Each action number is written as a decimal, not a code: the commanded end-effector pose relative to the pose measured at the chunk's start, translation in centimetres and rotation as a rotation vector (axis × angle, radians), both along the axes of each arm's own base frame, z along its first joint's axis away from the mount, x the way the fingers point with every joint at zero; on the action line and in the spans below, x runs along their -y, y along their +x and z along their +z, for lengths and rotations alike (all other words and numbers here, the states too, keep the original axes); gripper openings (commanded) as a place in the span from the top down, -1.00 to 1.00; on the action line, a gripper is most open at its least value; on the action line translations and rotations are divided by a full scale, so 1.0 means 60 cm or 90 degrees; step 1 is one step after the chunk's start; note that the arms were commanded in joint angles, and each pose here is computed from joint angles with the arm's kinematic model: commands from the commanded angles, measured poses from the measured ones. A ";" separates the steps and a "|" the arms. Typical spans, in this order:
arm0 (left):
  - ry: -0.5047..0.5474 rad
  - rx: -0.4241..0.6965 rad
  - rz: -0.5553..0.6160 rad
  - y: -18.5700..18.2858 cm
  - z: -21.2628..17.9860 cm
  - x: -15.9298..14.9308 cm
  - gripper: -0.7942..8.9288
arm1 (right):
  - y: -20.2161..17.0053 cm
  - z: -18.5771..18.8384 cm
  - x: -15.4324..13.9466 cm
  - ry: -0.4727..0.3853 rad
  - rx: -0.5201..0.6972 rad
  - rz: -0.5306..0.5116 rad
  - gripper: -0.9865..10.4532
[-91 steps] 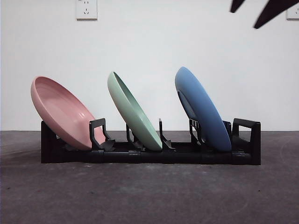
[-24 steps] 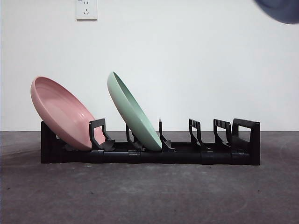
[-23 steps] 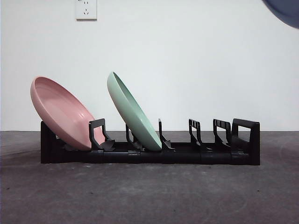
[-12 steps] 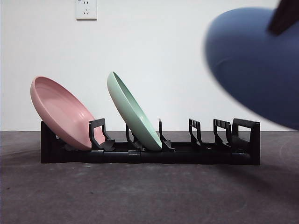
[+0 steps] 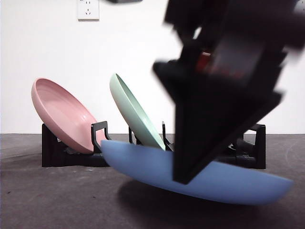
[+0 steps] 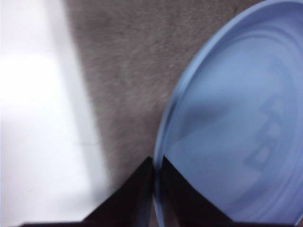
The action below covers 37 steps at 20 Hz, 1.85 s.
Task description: Place the plate
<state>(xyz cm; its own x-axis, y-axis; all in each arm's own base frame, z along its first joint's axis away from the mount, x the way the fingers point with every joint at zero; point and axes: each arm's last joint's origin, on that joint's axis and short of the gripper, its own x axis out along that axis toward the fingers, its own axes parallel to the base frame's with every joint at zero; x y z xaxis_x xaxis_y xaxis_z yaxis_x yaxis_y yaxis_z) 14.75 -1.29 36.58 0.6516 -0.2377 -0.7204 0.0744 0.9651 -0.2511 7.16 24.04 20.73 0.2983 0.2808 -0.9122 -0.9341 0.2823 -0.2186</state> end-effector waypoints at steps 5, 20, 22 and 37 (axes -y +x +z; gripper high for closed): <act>0.000 0.018 -0.003 0.001 0.012 0.000 0.26 | 0.008 -0.023 -0.045 -0.015 0.077 0.120 0.81; 0.000 0.019 -0.003 0.001 0.012 0.000 0.26 | 0.007 -0.030 -0.063 -0.066 0.029 0.113 0.28; -0.001 0.023 -0.003 0.002 0.013 0.001 0.26 | 0.004 0.020 -0.073 -0.001 -0.020 0.120 0.28; -0.039 0.091 0.030 0.019 0.027 0.001 0.26 | 0.203 0.250 0.149 0.421 0.072 -0.276 0.29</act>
<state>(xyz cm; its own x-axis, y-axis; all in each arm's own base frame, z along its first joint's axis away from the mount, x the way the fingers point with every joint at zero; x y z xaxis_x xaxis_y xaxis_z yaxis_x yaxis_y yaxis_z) 15.69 -1.33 37.51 0.7419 -0.2423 -0.6252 0.0682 0.9549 -0.2891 19.17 14.89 35.66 0.5870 0.5891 -0.5554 -0.6946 0.7189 0.0283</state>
